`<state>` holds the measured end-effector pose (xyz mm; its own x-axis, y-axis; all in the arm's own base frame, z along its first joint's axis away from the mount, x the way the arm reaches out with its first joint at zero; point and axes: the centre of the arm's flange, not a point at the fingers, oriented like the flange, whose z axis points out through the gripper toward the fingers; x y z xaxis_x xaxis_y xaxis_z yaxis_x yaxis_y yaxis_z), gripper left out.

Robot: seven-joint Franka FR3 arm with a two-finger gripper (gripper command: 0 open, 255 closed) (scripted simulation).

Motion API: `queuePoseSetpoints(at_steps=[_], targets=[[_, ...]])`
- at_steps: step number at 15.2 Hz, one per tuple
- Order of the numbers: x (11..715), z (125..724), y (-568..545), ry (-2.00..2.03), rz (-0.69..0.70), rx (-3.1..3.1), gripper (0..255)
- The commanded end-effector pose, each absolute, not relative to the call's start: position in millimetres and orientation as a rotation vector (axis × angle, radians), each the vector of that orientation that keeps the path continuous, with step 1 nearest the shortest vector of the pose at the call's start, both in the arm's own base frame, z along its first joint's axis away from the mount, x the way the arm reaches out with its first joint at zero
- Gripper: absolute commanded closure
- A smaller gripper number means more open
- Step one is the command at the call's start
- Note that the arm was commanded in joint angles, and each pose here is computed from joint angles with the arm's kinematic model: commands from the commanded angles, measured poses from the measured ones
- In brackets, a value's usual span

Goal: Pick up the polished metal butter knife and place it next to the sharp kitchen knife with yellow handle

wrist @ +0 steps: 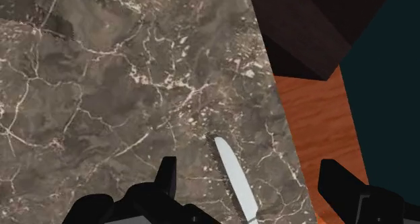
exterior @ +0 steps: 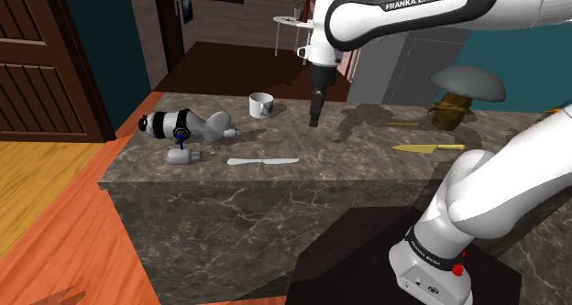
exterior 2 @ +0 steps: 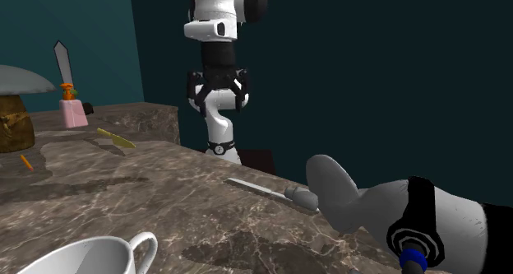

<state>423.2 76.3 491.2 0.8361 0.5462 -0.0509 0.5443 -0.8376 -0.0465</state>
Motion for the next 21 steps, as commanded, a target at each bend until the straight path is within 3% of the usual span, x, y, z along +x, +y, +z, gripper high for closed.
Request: queuePoseSetpoints(at_steps=[1,13,21], targets=[[438,475,90,-0.979,0.104,-2.957,0],[507,371,196,-1.502,0.154,-2.761,0],[503,331,194,-1.502,0.154,-2.761,0]])
